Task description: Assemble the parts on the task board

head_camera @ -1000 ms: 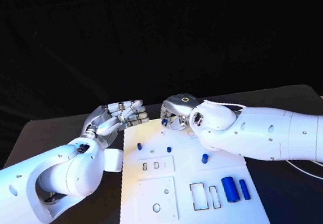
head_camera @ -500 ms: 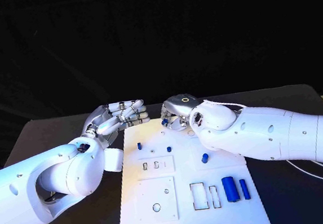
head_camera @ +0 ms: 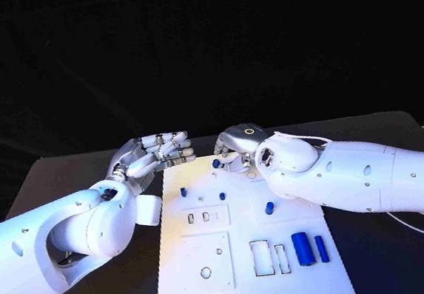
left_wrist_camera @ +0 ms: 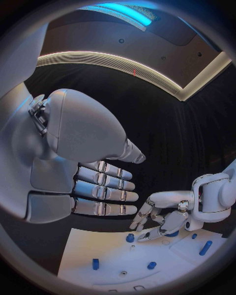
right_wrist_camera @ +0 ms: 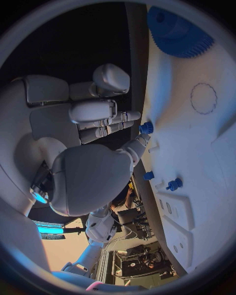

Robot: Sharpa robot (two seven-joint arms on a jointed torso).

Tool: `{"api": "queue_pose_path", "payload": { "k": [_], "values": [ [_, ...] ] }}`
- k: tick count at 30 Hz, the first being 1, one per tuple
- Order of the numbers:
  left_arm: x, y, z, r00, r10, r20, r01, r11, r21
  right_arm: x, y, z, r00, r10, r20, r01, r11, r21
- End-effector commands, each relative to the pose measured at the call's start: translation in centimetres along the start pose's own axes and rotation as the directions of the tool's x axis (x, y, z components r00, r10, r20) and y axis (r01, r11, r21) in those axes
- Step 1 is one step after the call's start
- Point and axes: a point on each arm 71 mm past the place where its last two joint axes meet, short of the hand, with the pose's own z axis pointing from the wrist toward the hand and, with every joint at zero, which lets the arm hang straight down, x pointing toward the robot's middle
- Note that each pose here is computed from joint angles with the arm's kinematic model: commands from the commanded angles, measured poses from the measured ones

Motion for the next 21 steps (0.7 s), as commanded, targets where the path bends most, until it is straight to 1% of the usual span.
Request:
{"api": "queue_pose_path", "payload": {
  "k": [1, 4, 8, 13, 17, 21],
  "values": [
    [0.09, -0.14, 0.04, 1.000, -0.008, -0.018, 0.008, 1.000, 0.005, -0.6, -0.8, -1.0, 0.999, 0.020, 0.033, -0.021, 1.000, 0.020],
    [-0.07, -0.14, 0.04, 1.000, -0.007, -0.015, 0.007, 1.000, 0.004, -1.2, -2.2, -2.4, 0.997, 0.068, 0.023, -0.069, 0.996, 0.047],
    [-0.31, -0.14, 0.04, 1.000, -0.005, -0.010, 0.005, 1.000, 0.004, -1.9, -4.3, -4.1, 0.985, 0.168, -0.026, -0.164, 0.980, 0.115],
    [-0.64, -0.14, 0.08, 1.000, -0.003, -0.004, 0.003, 1.000, 0.005, -2.5, -7.2, -6.1, 0.966, 0.247, -0.081, -0.227, 0.954, 0.198],
    [-0.85, -0.14, 0.10, 1.000, -0.002, -0.001, 0.002, 1.000, 0.006, -2.8, -9.0, -6.9, 0.958, 0.270, -0.100, -0.239, 0.939, 0.246],
    [-1.13, -0.14, 0.10, 1.000, 0.000, 0.005, -0.001, 1.000, 0.006, -2.9, -10.0, -7.3, 0.959, 0.261, -0.112, -0.224, 0.938, 0.266]
  ]
}}
